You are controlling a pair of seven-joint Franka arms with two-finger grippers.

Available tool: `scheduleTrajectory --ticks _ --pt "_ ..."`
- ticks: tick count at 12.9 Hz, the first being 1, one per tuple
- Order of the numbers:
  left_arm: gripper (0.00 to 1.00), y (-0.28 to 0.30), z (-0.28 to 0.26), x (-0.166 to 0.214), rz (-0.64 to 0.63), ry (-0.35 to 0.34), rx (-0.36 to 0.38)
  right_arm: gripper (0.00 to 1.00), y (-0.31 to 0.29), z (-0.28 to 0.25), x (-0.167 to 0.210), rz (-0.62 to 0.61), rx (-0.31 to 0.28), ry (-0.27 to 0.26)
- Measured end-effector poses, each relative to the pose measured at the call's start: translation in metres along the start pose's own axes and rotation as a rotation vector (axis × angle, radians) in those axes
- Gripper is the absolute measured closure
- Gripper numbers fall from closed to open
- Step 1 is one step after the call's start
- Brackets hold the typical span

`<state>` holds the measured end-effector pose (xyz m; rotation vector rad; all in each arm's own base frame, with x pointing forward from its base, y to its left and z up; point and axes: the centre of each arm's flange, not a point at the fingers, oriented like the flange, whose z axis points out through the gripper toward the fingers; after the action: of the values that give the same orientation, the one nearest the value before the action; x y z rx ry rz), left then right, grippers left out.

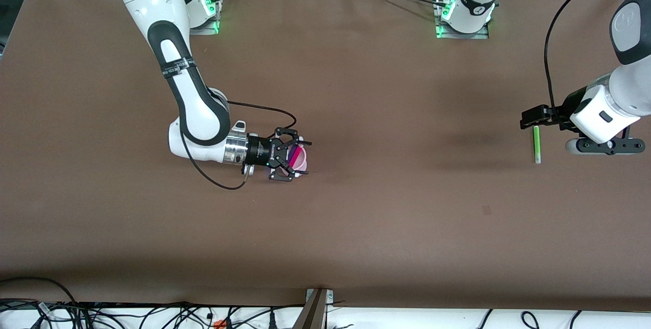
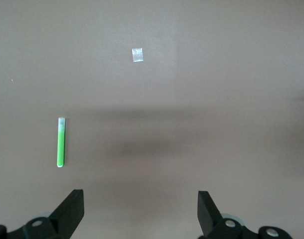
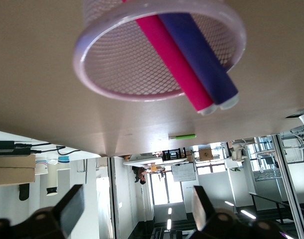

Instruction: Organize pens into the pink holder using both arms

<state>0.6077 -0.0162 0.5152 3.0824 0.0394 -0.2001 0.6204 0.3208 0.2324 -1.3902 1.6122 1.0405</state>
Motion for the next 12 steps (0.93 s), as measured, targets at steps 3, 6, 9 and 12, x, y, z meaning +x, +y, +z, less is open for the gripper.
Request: scheduleTrajectory --ticks 3,6,9,12 --pt "0.00 0.000 -0.001 -0.001 0.001 0.002 0.000 0.00 -0.012 -0.035 -0.028 -0.110 0.005 0.073" --pt "0.00 -0.001 -0.001 -0.002 0.036 -0.005 0.037 0.00 -0.018 -0.077 -0.070 -0.259 -0.001 0.179" --pt "0.00 -0.004 -0.001 -0.003 0.074 -0.010 0.075 0.00 -0.012 -0.118 -0.117 -0.457 -0.052 0.327" --pt "0.00 -0.003 -0.002 -0.003 0.079 -0.011 0.076 0.00 0.005 -0.182 -0.156 -0.695 -0.206 0.387"
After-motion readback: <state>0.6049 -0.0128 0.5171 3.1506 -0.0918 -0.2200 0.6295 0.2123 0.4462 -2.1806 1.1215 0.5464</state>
